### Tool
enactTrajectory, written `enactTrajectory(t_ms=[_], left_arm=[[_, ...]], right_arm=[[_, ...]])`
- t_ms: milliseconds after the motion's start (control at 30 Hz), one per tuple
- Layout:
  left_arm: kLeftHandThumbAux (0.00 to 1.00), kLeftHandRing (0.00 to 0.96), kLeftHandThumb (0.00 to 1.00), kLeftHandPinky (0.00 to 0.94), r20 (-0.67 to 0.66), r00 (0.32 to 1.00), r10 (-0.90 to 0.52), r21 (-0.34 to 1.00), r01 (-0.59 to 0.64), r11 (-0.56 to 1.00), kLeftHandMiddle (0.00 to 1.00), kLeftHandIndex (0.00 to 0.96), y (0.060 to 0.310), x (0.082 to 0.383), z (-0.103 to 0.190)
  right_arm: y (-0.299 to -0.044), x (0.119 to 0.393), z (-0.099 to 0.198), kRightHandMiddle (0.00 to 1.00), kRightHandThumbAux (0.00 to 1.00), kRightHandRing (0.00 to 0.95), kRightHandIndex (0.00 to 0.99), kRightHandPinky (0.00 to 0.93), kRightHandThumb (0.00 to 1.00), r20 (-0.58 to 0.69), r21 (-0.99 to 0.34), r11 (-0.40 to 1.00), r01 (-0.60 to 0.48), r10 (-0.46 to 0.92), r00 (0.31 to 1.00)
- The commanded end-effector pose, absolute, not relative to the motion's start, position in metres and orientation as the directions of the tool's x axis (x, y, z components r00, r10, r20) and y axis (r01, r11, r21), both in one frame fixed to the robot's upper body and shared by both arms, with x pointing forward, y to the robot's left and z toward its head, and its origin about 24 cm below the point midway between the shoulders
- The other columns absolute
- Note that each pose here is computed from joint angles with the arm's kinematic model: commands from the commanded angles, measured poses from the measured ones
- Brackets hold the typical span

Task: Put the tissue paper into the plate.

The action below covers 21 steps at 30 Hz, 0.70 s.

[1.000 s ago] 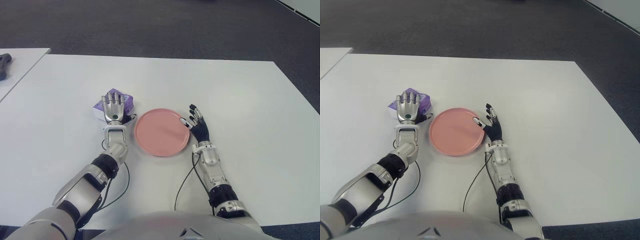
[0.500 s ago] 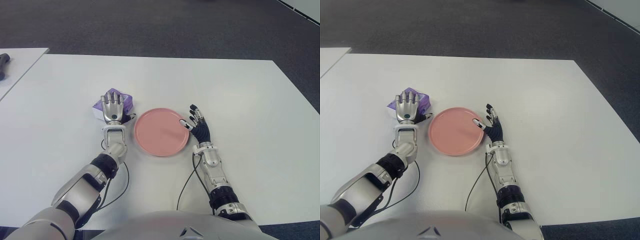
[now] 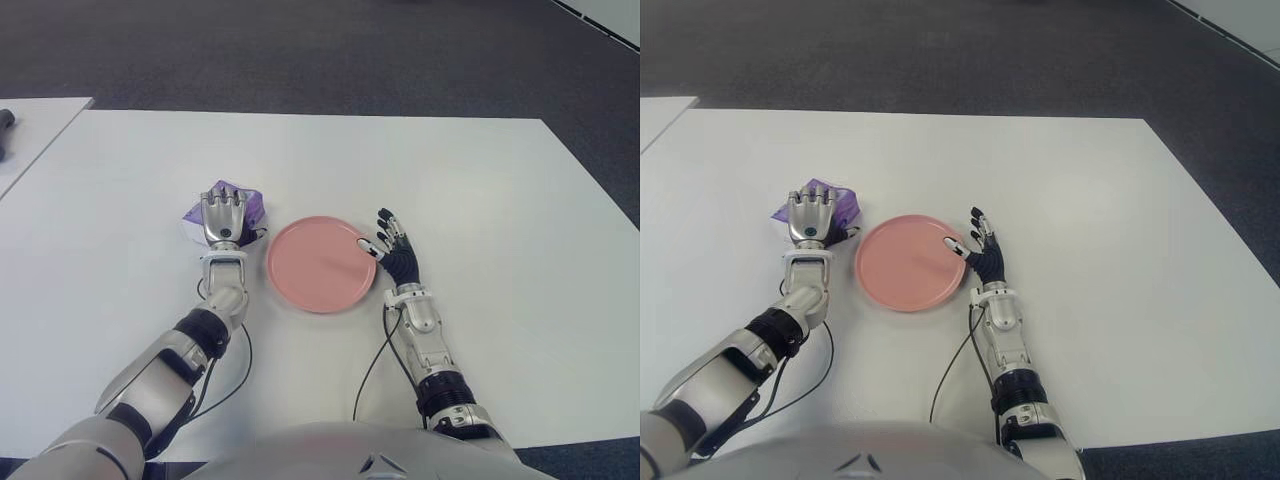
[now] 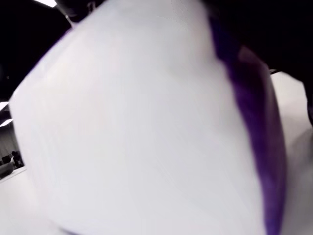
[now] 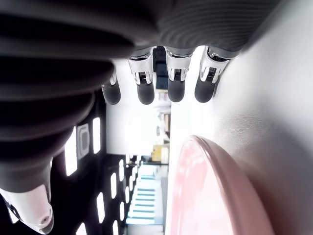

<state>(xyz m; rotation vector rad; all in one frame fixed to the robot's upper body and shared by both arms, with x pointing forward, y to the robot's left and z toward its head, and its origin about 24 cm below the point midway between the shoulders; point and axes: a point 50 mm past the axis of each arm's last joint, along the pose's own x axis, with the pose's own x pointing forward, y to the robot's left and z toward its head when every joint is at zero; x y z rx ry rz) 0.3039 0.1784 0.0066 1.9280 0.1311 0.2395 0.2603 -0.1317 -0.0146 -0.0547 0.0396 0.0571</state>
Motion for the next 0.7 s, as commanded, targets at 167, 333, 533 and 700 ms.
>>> enactTrajectory(t_ms=[167,333,533,700], left_arm=[[0.668,0.743,0.567,0.814,0.059,0.976,0.209,0.940,0.016,-0.340,0.722,0.448,0.2087,0.2946,-0.0146],[0.690,0.780,0.697,0.836,0.041,0.992,0.120,0.957,-0.005,-0.290,0.762,0.442,0.2069,0.2964,-0.0151],[0.691,0.796,0.729,0.843,0.047,0.998,0.029,0.956,-0.036,-0.291,0.773,0.439,0.2071,0.2975,-0.0136],[0.688,0.806,0.737,0.851,0.065,0.998,-0.018,0.951,-0.067,-0.302,0.779,0.438,0.2061,0.2984,-0.0118]], right_arm=[[-0.1397,0.2424,-0.0485,0.000,0.678,0.000,0.000,0.000,0.088,-0.200,-0.031,0.999,-0.043,0.036,0.979],[-0.1430,0.2454,-0.0518,0.000,0.665,0.000,0.000,0.000,0.076,-0.206,-0.040,0.997,-0.060,0.051,0.977],[-0.1437,0.2474,-0.0515,0.000,0.662,0.000,0.000,0.000,0.062,-0.213,-0.047,0.997,-0.054,0.043,0.976],[-0.1445,0.2482,-0.0492,0.000,0.658,0.000,0.000,0.000,0.065,-0.205,-0.055,0.997,-0.045,0.033,0.978]])
